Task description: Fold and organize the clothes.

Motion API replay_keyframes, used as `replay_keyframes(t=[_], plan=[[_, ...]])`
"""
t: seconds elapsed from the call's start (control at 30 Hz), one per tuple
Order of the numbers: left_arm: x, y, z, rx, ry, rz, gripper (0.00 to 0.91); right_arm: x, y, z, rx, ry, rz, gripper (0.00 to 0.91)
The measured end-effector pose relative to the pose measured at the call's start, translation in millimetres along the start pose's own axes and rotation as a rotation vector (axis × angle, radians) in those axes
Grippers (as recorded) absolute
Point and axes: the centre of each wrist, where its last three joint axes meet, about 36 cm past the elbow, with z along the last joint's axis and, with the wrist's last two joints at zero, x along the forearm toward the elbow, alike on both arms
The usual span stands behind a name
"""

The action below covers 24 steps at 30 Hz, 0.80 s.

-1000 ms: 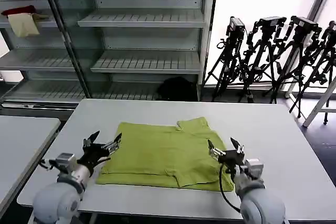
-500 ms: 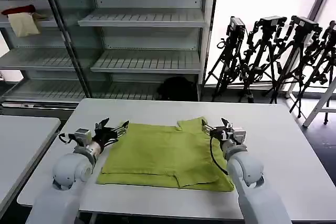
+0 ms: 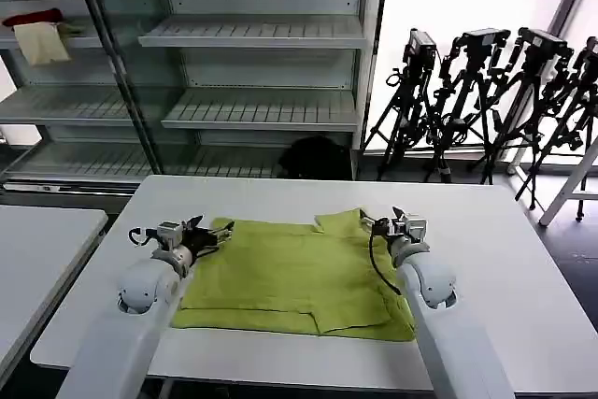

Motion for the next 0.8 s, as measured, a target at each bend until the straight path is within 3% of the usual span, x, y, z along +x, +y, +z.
replay_keyframes(t=[0.27, 0.43, 0.57, 0.8], plan=[[-11.4, 7.6, -2.1, -0.005, 0.017, -0.022, 0.907, -9.8, 1.7, 1.0, 0.007, 0.015, 0.004, 0.907], [-15.3, 9.8, -0.1, -0.013, 0.029, -0.027, 0.836, -14.5, 2.5, 4.7, 0.019, 0.029, 0.003, 0.907], [-16.5, 8.8, 1.8, -0.022, 0.033, -0.022, 0.715, -17.2, 2.7, 8.9, 0.03, 0.041, 0.004, 0.907], [-19.4, 6.2, 4.9, -0.034, 0.041, -0.018, 0.615, -22.5, 5.4, 14.5, 0.056, 0.059, 0.0, 0.786]])
